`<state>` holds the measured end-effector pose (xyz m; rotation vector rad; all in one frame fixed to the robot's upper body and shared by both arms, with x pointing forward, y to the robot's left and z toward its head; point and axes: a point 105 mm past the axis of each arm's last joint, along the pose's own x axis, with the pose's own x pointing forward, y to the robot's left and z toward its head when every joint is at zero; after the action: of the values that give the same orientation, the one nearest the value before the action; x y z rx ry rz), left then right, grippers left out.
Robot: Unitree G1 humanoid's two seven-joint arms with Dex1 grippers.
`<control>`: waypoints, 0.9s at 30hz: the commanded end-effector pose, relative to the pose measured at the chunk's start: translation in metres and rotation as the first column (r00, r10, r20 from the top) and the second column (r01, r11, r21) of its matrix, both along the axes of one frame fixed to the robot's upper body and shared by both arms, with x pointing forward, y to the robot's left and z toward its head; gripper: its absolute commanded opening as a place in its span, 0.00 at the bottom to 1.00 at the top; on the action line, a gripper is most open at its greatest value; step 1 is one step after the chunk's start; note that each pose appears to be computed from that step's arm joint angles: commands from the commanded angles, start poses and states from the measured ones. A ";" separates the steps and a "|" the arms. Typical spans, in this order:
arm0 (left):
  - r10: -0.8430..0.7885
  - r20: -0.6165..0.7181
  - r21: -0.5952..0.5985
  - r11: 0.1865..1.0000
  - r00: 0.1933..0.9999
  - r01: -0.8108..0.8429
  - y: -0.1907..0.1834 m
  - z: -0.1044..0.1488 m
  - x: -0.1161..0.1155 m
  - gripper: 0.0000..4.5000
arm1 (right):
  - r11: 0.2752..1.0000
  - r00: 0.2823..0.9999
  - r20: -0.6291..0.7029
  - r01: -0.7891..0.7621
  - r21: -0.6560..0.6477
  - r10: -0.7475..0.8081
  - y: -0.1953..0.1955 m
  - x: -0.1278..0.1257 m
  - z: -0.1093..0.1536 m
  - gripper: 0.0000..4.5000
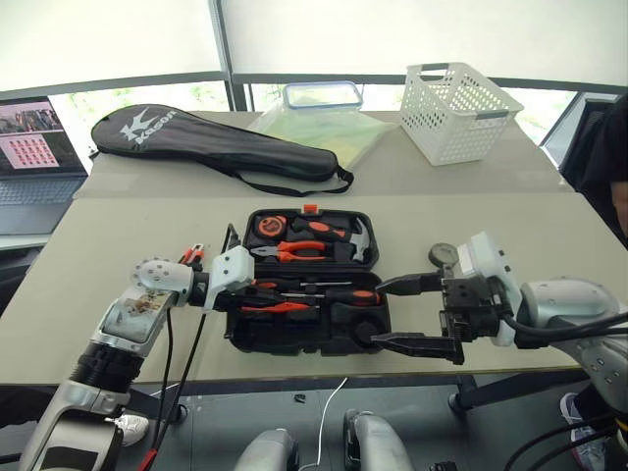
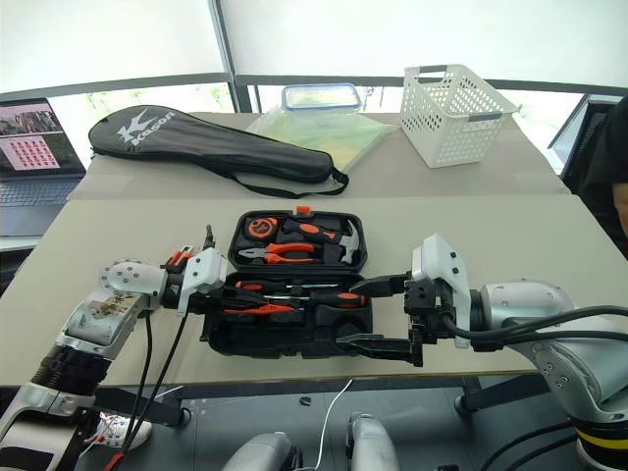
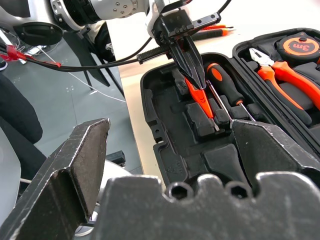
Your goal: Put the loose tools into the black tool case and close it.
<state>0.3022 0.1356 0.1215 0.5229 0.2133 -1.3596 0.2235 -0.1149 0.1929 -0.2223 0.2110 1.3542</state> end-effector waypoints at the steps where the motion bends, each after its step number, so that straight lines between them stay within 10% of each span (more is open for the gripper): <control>1: 0.026 0.003 0.014 1.000 1.000 -0.026 0.006 -0.002 -0.003 0.01 | 1.000 0.999 0.030 -0.018 0.007 0.018 0.003 -0.001 0.006 1.00; 10: 0.102 -0.004 0.028 0.994 0.995 -0.102 0.012 -0.023 0.002 0.01 | 0.998 0.998 0.022 -0.055 0.007 0.055 0.006 0.003 0.006 1.00; 21: 0.250 0.035 -0.071 0.966 0.968 -0.247 0.038 0.024 -0.018 0.01 | 0.994 0.993 0.053 -0.104 0.028 0.102 0.012 0.014 0.013 1.00; 27: 0.684 -0.003 -0.210 0.712 0.729 -0.670 0.124 0.054 -0.051 0.40 | 0.984 0.985 0.069 -0.163 0.073 0.158 0.014 0.019 0.029 1.00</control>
<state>0.2622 0.2359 0.1614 0.3128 0.2127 -0.7664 0.2451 -0.1021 0.2089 -0.2146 0.1490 1.4745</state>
